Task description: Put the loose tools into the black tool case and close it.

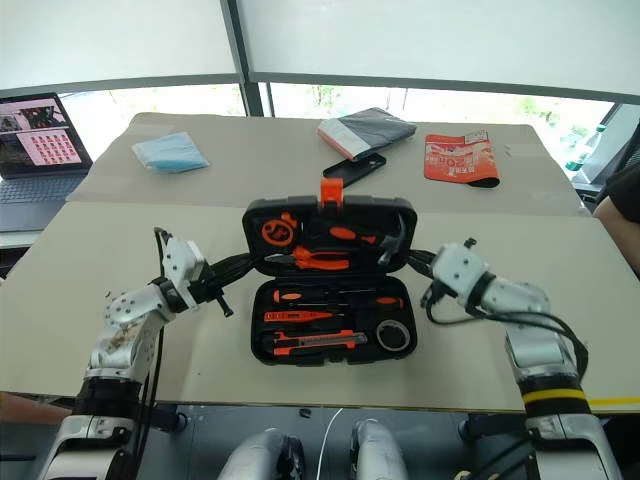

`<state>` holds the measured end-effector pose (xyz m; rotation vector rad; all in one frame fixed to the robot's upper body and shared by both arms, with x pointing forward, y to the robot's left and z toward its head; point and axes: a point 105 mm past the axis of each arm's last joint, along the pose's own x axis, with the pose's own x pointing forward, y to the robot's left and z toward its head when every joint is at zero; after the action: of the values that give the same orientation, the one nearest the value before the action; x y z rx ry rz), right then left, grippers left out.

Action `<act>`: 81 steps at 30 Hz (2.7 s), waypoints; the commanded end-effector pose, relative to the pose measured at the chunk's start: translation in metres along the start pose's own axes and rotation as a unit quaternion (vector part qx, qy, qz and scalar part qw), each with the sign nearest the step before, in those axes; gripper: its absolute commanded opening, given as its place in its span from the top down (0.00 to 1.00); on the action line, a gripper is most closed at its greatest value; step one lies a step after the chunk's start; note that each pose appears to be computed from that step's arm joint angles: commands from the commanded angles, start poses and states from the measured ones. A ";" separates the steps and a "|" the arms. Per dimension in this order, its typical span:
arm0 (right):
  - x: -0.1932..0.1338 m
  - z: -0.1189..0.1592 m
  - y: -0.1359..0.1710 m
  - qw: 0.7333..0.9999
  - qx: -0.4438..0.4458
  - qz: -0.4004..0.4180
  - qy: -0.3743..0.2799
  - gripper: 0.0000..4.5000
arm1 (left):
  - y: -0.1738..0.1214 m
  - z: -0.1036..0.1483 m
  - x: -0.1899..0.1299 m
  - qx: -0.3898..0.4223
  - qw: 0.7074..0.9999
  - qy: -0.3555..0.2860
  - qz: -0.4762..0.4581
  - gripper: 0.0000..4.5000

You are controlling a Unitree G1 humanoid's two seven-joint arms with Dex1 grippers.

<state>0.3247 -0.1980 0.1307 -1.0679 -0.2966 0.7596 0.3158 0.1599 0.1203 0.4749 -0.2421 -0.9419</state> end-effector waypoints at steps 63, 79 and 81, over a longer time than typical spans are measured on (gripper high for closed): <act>0.003 0.023 0.071 0.942 0.323 0.082 0.020 1.00 | 0.023 0.065 0.083 -0.138 0.979 0.007 -0.150 1.00; 0.002 0.065 0.062 0.922 0.384 0.042 -0.015 1.00 | -0.074 0.011 0.116 -0.183 0.938 0.160 -0.248 1.00; 0.005 0.059 0.066 0.923 0.383 0.044 0.003 1.00 | -0.075 0.012 0.116 -0.190 0.937 0.158 -0.247 1.00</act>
<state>0.2635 -0.1389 0.0922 -0.3205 0.0920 0.8655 0.3312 0.0205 0.1282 0.3526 0.2090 -1.3520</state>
